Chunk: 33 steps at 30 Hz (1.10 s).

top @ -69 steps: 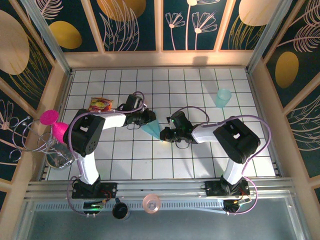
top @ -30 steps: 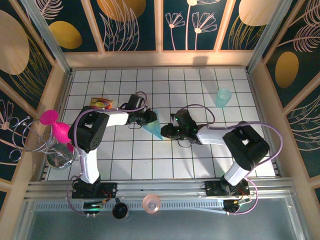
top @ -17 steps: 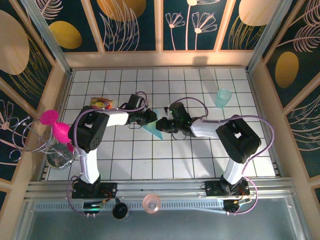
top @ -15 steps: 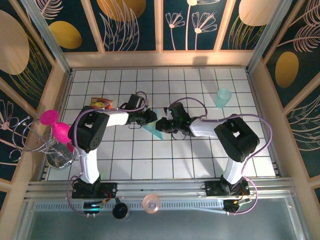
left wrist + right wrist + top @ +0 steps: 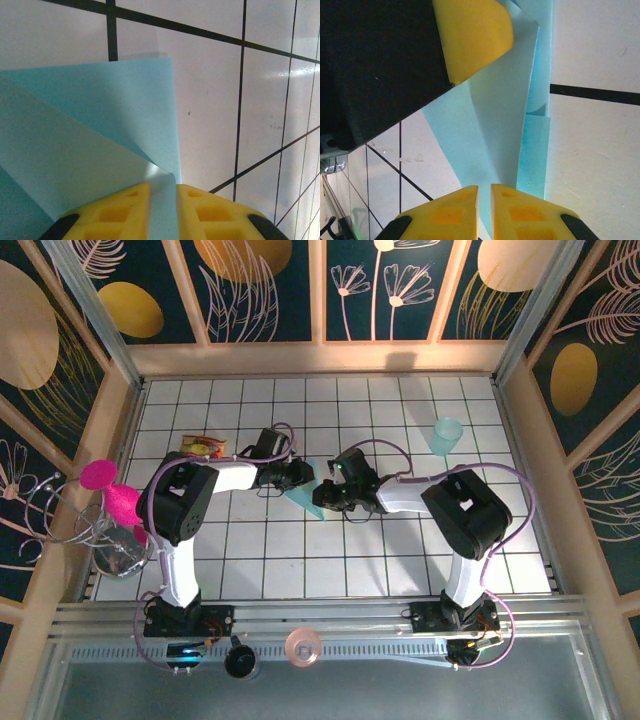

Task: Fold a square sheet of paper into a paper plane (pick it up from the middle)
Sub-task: Fourth fold the wing at the center of the table.

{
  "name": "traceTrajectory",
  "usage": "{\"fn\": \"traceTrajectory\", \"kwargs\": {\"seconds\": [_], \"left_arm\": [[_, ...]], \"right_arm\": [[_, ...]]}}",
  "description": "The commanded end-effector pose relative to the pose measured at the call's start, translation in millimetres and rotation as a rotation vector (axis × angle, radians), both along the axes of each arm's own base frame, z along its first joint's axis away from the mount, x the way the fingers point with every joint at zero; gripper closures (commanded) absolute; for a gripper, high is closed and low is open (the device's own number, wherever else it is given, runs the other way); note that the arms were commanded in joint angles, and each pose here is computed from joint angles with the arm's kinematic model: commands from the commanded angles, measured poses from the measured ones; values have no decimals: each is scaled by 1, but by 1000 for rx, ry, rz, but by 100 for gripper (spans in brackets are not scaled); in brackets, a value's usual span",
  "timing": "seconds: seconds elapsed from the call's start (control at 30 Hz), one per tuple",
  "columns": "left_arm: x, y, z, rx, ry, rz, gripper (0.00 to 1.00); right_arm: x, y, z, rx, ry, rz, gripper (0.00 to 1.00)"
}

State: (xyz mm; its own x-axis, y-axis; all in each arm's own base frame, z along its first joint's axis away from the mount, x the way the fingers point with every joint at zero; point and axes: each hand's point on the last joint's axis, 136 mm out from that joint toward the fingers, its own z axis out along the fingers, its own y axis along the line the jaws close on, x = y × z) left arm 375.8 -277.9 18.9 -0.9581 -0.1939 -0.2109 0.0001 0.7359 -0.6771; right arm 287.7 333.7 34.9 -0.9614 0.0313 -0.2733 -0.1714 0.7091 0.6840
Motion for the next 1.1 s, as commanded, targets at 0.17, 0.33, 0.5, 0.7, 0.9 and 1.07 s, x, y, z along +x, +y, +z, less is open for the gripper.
{"fn": "traceTrajectory", "kwargs": {"seconds": [0.17,0.33,0.5,0.7,0.9,1.07], "left_arm": [[-7,15,-27,87,68,21,79],[-5,14,-24,87,63,19,79],[-4,15,-26,96,68,20,79],[-6,21,-35,132,89,33,80],[-8,25,-39,163,100,37,80],[-8,26,-40,168,104,37,81]], "right_arm": [[-11,-7,-19,-51,40,4,86],[-13,-8,-24,-56,52,8,86],[-16,-9,-28,-62,68,15,86],[-13,-9,-18,-64,37,11,87],[-3,11,23,-2,-61,55,87],[-4,14,12,-15,-36,58,88]]}}
